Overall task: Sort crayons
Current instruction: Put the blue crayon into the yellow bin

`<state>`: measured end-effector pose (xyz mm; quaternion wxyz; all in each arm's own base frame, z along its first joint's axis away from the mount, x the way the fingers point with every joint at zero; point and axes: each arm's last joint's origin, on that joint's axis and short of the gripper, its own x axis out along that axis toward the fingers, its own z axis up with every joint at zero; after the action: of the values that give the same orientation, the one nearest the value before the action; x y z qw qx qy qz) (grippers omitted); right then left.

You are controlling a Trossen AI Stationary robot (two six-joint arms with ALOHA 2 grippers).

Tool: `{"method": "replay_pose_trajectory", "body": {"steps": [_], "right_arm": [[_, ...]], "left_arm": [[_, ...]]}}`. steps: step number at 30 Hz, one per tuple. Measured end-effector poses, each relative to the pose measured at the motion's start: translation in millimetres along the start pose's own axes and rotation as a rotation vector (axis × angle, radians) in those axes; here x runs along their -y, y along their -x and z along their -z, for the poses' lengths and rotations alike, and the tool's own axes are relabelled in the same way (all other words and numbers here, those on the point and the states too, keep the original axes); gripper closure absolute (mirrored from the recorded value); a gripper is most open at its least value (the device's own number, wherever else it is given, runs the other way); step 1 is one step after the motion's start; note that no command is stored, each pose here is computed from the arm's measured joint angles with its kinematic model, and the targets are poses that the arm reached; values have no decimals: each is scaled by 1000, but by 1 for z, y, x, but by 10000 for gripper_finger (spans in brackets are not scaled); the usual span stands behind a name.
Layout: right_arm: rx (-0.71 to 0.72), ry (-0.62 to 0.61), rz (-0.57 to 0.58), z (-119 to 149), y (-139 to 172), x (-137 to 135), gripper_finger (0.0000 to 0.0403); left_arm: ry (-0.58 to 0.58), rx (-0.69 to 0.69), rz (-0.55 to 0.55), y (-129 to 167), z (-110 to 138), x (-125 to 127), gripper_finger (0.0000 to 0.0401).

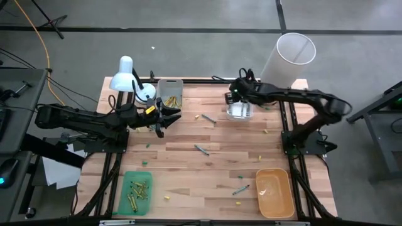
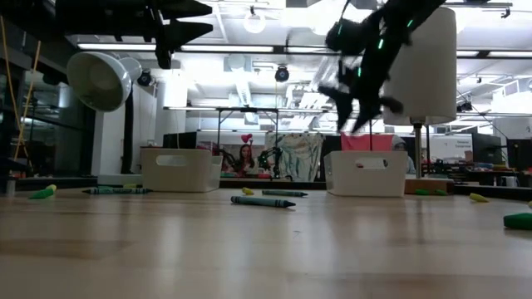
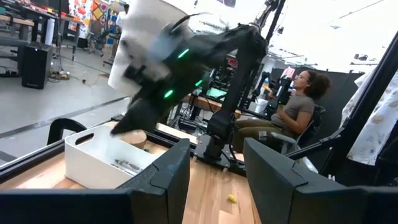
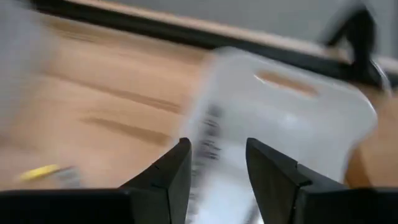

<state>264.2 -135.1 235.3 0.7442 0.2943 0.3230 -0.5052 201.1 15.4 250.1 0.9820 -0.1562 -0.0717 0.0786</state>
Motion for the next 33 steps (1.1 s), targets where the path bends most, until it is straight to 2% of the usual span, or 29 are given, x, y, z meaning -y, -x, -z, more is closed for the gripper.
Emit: {"method": "replay_pose_trajectory", "body": {"steps": [2,9,13,16,22,29,33], "right_arm": [[74,61,-128,-3,26,-8,257],[322,309,-733,6,103,-57,258],[429,401,-911,23,125,-82,258],[472,454,-951,35,132,-94,258],[513,504,-946,41,136,-98,258],[524,557,-927,43,134,-98,258],[504,524,-934,43,133,-98,258]], "left_arm": [[3,0,0,0,0,0,261],[80,12,7,0,-1,0,261],[44,32,25,-2,-8,3,261],[-56,23,40,-7,-19,8,261],[-246,-109,10,-15,-29,12,261],[-265,-114,10,-16,-31,13,261],[-265,-121,9,-16,-30,13,261]]}}
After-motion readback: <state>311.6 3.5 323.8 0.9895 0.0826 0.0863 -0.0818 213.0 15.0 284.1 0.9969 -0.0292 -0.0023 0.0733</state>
